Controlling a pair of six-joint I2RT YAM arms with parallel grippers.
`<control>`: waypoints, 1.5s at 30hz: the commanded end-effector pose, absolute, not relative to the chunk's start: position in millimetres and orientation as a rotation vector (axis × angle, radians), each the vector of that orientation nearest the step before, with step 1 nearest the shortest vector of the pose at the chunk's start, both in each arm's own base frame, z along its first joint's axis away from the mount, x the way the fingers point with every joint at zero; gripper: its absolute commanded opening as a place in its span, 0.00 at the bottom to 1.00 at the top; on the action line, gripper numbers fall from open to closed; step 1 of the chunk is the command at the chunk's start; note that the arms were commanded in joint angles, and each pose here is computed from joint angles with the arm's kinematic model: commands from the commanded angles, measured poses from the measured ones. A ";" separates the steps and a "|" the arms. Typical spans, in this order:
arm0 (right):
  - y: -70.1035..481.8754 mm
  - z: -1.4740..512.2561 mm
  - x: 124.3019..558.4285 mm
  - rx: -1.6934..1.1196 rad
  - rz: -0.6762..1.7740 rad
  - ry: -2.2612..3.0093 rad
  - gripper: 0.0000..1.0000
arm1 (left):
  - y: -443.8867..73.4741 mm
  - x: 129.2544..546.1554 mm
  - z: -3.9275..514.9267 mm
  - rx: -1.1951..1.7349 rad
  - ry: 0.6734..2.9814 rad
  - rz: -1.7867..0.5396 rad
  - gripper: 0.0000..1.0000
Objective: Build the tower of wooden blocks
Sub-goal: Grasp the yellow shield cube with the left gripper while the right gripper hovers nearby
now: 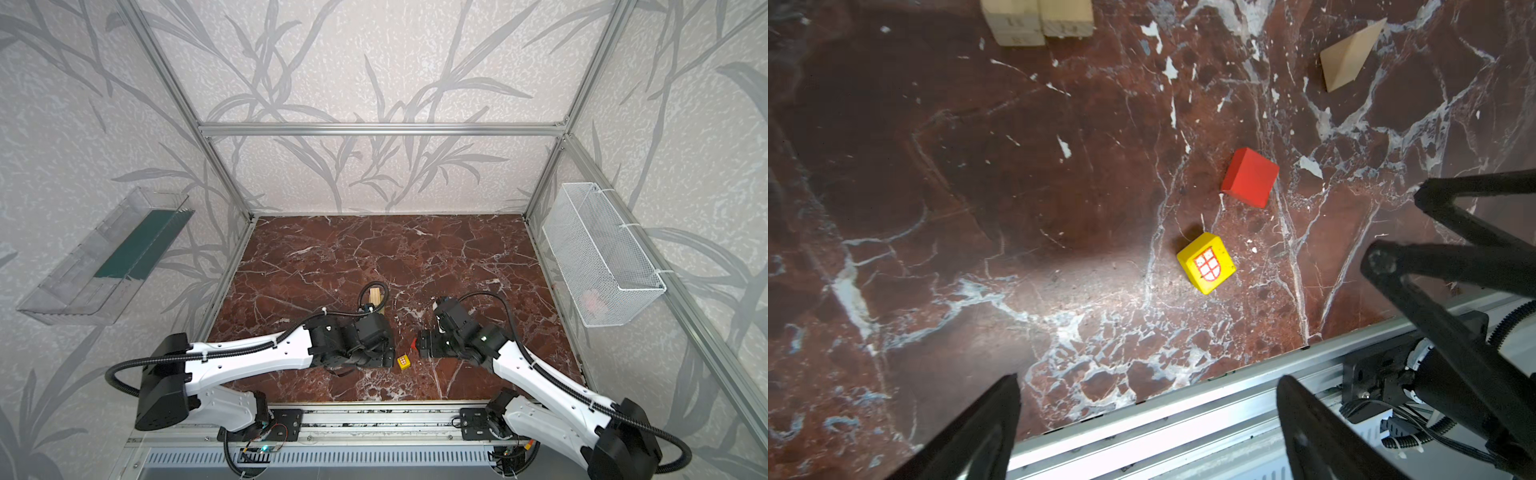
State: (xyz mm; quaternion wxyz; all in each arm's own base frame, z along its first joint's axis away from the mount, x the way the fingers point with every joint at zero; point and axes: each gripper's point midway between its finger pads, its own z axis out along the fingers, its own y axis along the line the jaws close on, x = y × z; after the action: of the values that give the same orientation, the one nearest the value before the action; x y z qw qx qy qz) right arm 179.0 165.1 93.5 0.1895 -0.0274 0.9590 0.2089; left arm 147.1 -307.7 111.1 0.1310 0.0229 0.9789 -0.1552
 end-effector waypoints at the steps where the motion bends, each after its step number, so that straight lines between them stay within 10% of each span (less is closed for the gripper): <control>1: 156.9 91.7 176.9 0.038 0.663 2.668 0.97 | -328.6 147.2 108.4 0.027 2.859 -0.453 0.93; 29: 122.6 89.9 189.1 0.150 0.693 2.628 0.99 | -339.2 166.7 28.3 -0.048 2.953 0.063 0.93; 45: 136.3 89.1 192.2 0.099 0.788 2.613 0.99 | -333.9 161.4 31.7 0.001 2.975 -0.049 0.64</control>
State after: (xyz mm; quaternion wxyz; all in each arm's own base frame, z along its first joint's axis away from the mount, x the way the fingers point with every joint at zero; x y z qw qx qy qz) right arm 191.5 132.2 89.8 0.2035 0.0439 0.9402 0.2696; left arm 156.9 -329.9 21.3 0.0746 -0.0049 0.9972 0.0041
